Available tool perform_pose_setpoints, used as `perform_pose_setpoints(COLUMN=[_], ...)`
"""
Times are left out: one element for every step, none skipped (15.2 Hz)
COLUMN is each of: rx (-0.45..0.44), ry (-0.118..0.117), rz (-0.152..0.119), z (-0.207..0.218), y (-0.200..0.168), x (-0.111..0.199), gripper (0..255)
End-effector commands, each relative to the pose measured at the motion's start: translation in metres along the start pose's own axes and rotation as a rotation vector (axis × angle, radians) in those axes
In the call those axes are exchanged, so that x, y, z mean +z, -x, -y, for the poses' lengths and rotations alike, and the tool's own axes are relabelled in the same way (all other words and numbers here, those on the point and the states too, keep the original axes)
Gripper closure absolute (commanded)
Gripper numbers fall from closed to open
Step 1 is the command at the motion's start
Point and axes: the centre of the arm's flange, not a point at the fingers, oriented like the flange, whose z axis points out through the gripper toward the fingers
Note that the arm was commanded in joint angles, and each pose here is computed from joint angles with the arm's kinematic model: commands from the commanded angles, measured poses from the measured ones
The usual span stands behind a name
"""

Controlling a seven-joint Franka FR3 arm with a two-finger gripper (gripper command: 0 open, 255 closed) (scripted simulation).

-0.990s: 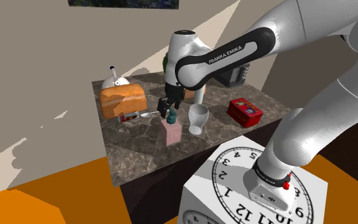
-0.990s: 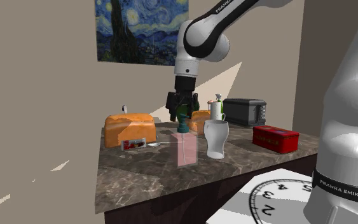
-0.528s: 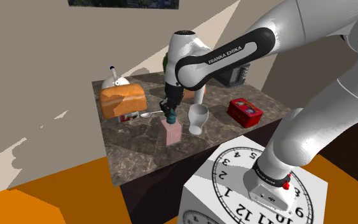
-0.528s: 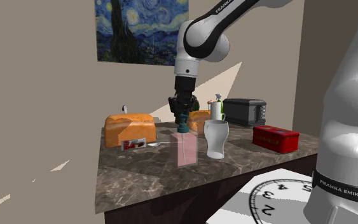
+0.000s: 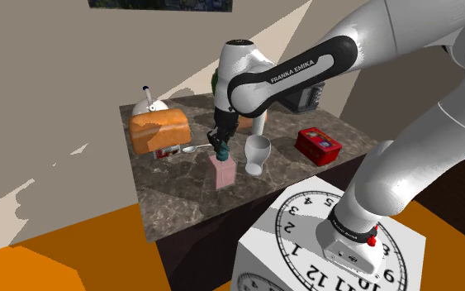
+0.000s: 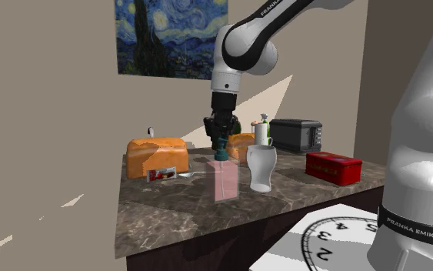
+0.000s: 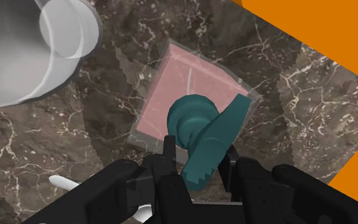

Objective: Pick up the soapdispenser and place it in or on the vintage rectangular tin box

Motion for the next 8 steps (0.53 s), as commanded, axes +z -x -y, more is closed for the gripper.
perform_pose_setpoints(rx=[0.0, 0.0, 0.0, 0.0, 0.0, 0.0, 0.0, 0.0], ry=[0.0, 0.0, 0.0, 0.0, 0.0, 0.0, 0.0, 0.0], rz=[0.0, 0.0, 0.0, 0.0, 0.0, 0.0, 0.0, 0.0], z=[0.0, 0.0, 0.0, 0.001, 0.001, 0.001, 0.001, 0.001], y=[0.0, -0.001, -0.002, -0.002, -0.003, -0.003, -0.004, -0.004], x=[-0.005, -0.01, -0.016, -0.021, -0.026, -0.031, -0.037, -0.042], gripper=[255, 255, 255, 255, 255, 255, 255, 255])
